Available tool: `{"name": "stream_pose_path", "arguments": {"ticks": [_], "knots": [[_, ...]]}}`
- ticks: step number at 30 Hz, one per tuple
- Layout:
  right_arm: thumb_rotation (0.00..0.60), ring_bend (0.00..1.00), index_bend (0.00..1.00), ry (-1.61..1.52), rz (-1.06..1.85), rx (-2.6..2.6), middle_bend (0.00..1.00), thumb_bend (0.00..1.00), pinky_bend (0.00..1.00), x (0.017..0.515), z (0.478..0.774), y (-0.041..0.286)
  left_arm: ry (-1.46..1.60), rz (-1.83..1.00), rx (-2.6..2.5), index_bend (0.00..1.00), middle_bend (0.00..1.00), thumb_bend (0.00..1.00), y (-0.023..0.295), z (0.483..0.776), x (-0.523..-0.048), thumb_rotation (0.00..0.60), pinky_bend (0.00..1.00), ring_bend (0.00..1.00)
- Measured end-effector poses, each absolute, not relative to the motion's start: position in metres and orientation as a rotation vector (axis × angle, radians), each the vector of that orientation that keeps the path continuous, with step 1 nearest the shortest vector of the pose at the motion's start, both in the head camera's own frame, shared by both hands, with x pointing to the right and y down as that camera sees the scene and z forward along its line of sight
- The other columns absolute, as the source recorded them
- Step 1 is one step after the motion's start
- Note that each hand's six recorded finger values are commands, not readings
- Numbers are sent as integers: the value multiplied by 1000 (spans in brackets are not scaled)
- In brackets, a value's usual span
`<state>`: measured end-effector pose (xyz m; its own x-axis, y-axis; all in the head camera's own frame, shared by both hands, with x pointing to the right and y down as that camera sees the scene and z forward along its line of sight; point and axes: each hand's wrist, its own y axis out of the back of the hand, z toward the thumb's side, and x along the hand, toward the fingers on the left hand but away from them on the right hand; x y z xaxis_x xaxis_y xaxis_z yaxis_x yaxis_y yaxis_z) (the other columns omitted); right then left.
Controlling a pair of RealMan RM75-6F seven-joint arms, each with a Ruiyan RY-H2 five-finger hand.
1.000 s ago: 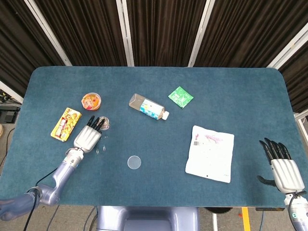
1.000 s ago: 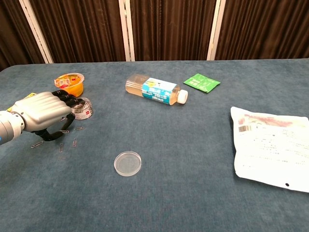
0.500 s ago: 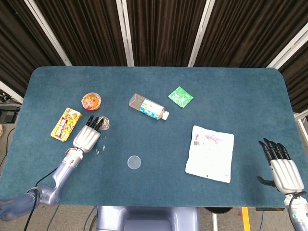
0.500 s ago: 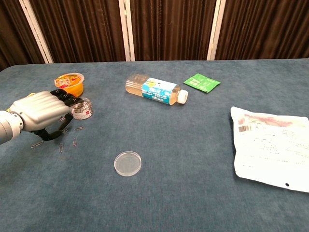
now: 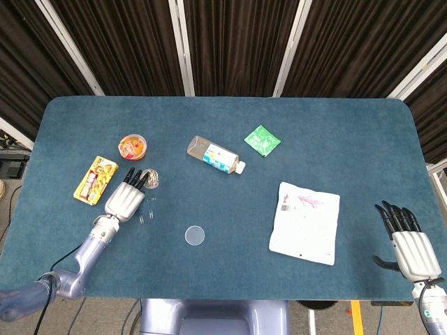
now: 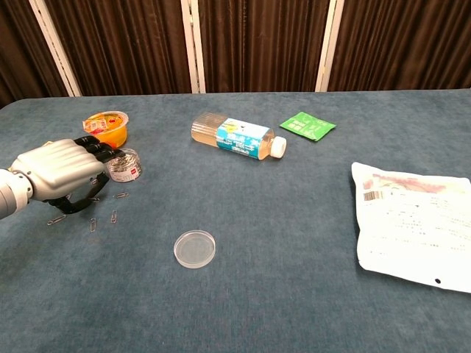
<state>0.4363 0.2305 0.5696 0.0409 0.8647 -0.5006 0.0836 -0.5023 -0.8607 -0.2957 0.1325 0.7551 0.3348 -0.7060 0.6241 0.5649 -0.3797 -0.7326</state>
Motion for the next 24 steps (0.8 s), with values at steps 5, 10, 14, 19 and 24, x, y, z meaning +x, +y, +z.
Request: {"name": "stream_pose_path", "arguments": {"ticks": [5,10,14,19,24], "knots": [[600,0,0,-966,1526,-1670,0,0,0,436,570,231,142,-1354,-1415,607,0,580,133,754,-296,600,0,0],[600,0,0,-965,1525,-1669,0,0,0,436,570,231,160,-1345,-1415,606,0,580,132,751,-296,600,0,0],[600,0,0,-963,1527,-1670,0,0,0,435,570,231,184,-1338,-1417,607,0,581,129,746,-297,600,0,0],[600,0,0,-964,1527,-1668,0,0,0,436,570,231,230,-1328,-1428,607,0,580,125,738,-298,600,0,0],[600,0,0,-964,1529,-1668,0,0,0,436,570,231,291,-1326,-1433,606,0,578,115,728,-302,600,0,0]]}}
